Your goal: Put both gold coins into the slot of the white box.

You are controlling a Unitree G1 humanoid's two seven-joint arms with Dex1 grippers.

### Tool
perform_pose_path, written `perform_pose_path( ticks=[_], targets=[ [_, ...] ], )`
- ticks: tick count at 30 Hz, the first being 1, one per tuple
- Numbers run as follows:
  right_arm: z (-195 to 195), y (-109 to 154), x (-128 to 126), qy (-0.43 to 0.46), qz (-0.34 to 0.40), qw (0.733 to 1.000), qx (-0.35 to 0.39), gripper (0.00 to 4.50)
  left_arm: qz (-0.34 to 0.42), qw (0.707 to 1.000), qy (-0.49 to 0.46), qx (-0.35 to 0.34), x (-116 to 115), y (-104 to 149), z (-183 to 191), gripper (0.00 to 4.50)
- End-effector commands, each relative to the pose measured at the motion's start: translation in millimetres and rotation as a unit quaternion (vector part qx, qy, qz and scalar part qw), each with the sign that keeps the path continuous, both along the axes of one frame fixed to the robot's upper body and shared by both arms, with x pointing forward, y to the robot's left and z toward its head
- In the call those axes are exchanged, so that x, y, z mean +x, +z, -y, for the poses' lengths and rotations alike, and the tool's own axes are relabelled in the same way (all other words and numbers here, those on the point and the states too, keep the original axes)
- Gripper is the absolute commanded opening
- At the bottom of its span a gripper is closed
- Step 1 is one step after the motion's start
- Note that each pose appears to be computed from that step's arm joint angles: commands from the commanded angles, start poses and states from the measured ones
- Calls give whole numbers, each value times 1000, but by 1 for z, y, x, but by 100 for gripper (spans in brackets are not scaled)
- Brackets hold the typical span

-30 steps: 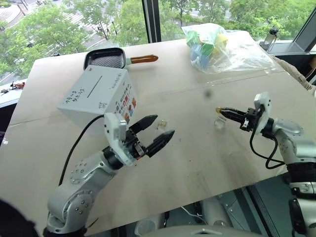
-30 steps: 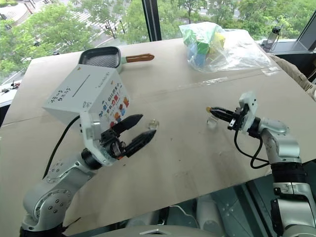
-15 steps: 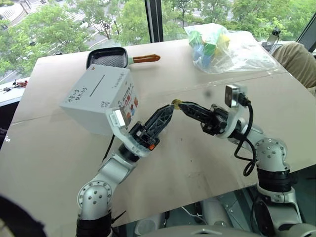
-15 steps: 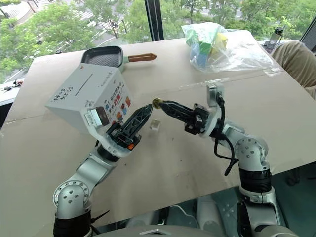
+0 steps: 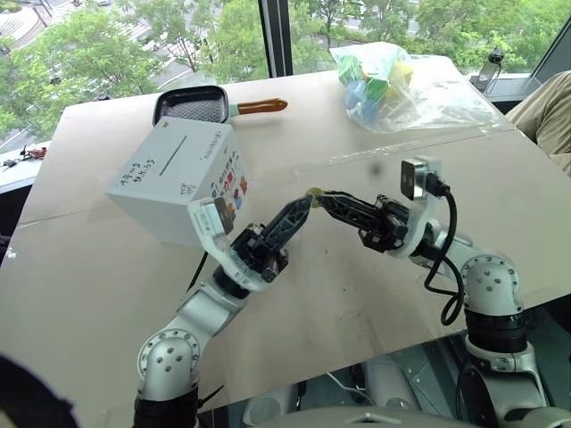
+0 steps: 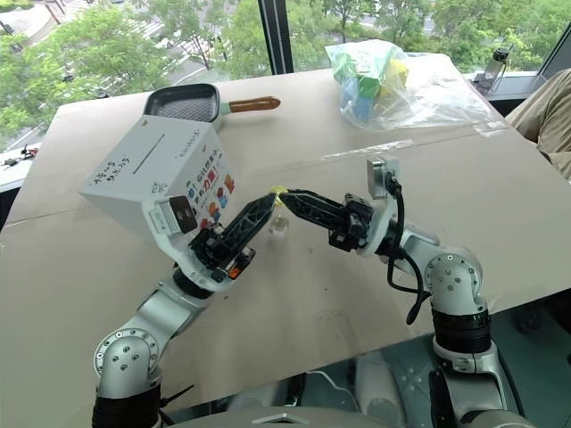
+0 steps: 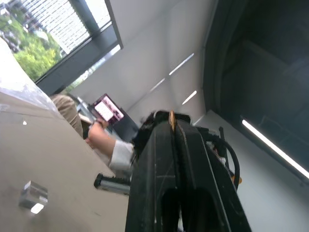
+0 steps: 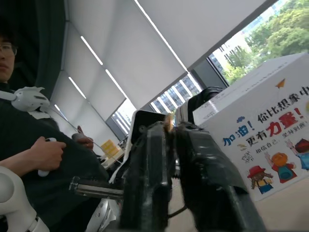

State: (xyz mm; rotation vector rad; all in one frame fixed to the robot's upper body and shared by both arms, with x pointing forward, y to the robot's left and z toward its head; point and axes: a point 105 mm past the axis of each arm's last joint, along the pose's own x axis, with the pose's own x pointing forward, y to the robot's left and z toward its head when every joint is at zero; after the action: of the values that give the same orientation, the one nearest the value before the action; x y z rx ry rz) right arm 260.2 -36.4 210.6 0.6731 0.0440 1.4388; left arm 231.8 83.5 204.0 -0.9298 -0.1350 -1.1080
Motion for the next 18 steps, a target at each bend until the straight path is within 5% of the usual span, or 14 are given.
perform_pose_path(
  ticks=[1, 6, 9, 12, 18],
  targets=[
    [1, 9, 0, -17, 34, 999, -14, 231, 42, 997, 32, 64, 3, 9, -9, 0],
    [31, -2, 21, -82, 121, 982, -123, 445, 108, 957, 144, 228, 14, 33, -32, 0],
    [41, -6, 30, -96, 200, 956, -189, 445, 130, 926, 232, 267, 26, 56, -47, 0],
    [43, 9, 39, -100, 295, 921, -233, 445, 115, 861, 329, 370, 47, 71, -59, 0],
    [32, 65, 39, -100, 342, 920, -162, 445, 90, 782, 434, 438, 62, 93, -79, 0]
  ],
)
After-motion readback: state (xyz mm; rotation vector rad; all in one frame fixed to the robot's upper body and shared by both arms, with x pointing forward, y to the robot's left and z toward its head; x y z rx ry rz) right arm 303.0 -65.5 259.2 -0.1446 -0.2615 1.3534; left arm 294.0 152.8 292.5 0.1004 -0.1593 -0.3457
